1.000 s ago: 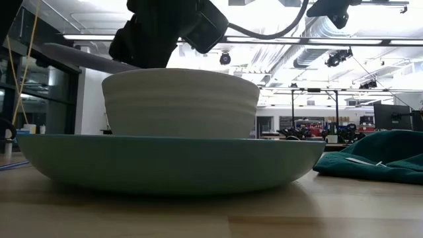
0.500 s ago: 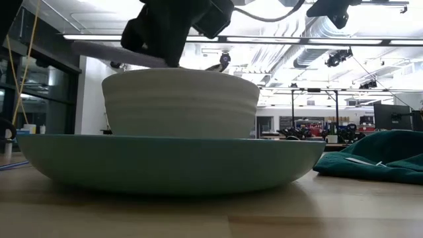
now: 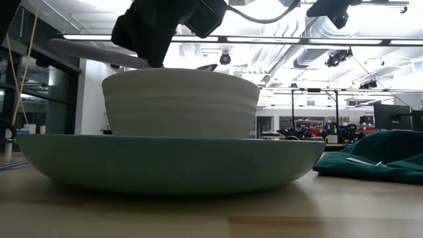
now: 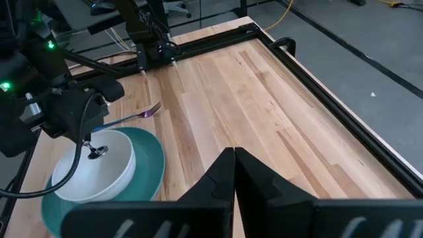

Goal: Set table place
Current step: Return to Home Position

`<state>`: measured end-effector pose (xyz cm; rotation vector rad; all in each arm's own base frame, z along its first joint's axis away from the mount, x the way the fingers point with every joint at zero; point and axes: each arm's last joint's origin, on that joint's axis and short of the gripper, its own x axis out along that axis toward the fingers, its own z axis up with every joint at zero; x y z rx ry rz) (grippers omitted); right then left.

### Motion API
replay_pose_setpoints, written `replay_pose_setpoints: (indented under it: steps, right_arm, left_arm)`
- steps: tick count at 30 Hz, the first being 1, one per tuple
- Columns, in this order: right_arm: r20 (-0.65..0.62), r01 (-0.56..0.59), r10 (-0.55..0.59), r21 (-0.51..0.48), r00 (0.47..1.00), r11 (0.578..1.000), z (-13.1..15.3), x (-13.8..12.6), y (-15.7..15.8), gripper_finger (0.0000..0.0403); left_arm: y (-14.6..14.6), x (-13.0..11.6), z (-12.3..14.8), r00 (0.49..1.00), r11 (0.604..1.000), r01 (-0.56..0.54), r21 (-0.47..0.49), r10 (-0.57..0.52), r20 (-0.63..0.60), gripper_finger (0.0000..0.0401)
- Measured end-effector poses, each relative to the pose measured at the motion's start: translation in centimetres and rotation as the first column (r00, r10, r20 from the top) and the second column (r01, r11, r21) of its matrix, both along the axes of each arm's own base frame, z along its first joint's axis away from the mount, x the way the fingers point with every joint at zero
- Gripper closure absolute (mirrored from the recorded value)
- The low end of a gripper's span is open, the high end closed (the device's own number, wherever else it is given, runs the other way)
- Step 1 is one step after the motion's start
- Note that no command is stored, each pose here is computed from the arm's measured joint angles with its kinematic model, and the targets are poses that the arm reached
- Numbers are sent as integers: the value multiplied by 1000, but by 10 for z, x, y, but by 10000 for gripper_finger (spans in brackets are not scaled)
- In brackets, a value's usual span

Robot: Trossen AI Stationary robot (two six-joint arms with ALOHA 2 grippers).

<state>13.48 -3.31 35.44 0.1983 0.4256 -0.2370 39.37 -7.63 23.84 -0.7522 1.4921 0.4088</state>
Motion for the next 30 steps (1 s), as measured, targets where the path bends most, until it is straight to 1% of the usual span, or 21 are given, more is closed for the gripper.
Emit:
replay_pose_setpoints:
  steps: [8, 22, 30]
  right_arm:
    - [-1, -2, 2, -4, 1000, 1000, 0, 0, 0, 402]
    - [-1, -2, 2, -4, 1000, 1000, 0, 0, 0, 402]
    - [-1, -2, 2, -4, 1000, 1000, 0, 0, 0, 402]
  left_arm:
    - [0, 0, 0, 1000, 1000, -8, 6, 8, 3, 372]
    - [0, 2, 0, 1000, 1000, -7, 6, 6, 24, 365]
    - [-1, 4, -5, 1000, 1000, 28, -12, -28, 13, 365]
